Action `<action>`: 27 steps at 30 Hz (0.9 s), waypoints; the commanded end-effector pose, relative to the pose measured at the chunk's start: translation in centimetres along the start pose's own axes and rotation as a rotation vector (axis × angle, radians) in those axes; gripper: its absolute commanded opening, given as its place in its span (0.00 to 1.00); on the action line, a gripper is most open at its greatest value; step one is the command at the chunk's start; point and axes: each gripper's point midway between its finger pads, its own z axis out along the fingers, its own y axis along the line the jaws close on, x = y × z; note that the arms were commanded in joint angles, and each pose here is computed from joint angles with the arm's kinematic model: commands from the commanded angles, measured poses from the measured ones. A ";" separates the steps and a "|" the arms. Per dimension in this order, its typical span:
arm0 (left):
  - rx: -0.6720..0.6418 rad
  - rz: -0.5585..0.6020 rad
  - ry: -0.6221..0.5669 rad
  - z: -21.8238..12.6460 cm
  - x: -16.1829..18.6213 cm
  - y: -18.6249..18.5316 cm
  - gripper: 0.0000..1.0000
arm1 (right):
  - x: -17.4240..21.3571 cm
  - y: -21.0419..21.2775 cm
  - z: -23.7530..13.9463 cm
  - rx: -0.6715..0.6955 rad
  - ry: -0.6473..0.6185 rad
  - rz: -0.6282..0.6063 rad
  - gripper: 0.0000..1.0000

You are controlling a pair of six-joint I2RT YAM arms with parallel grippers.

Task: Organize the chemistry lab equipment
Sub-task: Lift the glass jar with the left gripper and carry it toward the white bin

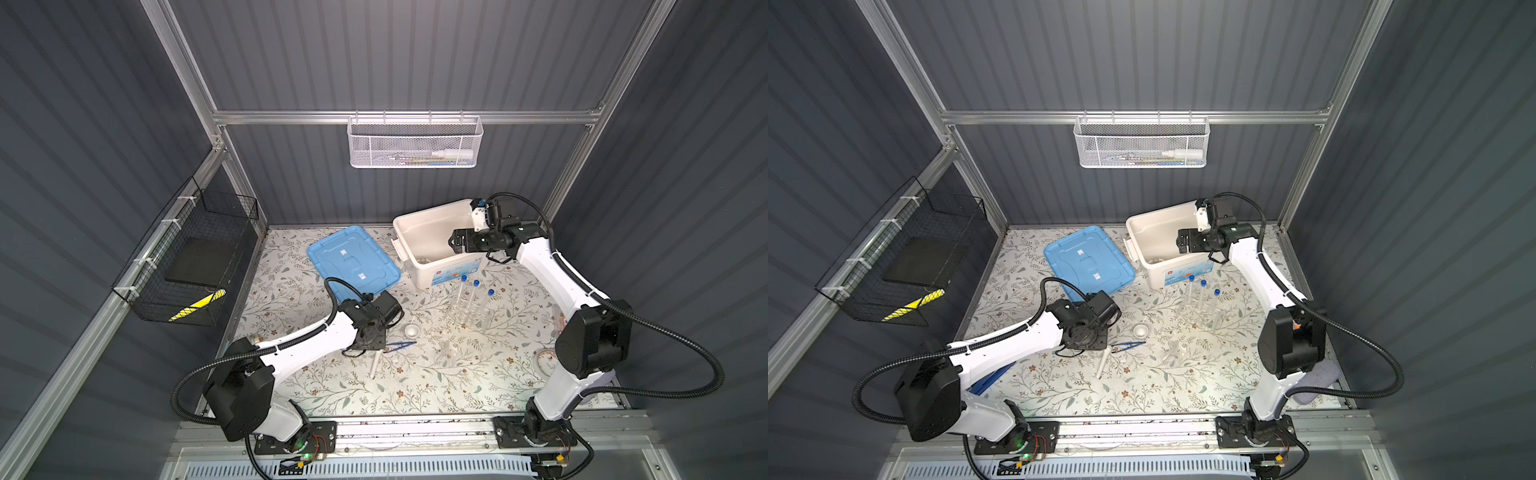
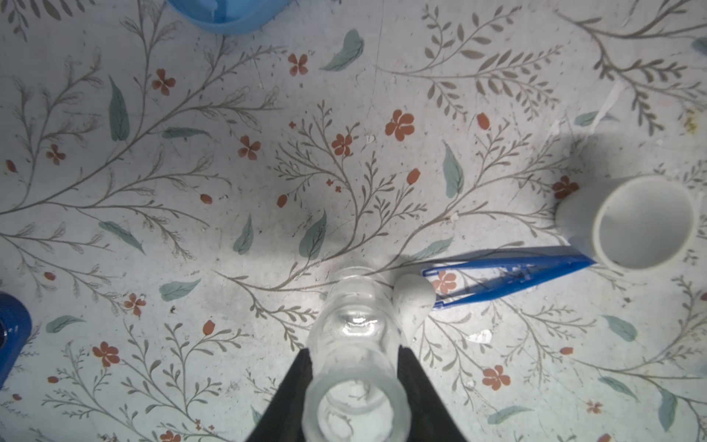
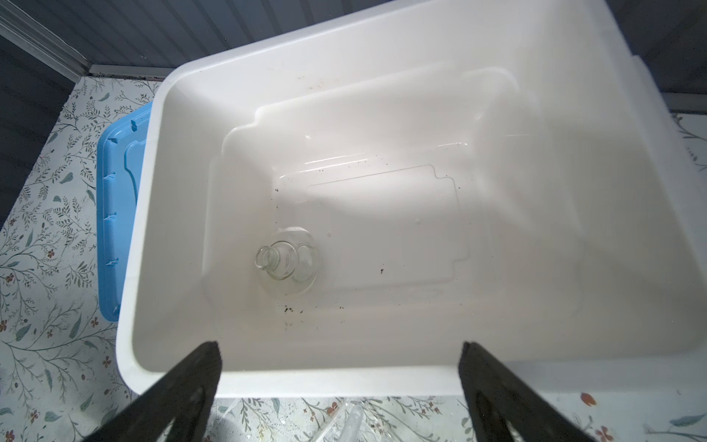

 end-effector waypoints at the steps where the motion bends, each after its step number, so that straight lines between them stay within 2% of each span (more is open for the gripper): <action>1: -0.022 0.032 -0.027 -0.7 -1.2 -0.2 0.32 | -0.6 -0.2 -1.1 0.010 -0.033 -0.001 0.99; 19: -0.014 0.079 -0.124 -2.9 -5.7 -0.8 0.32 | -0.8 -1.0 -1.9 0.002 -0.052 0.027 0.99; 27: 0.024 0.102 -0.208 -4.1 -10.0 -1.7 0.32 | -1.1 -2.5 -2.5 0.032 -0.072 0.046 0.99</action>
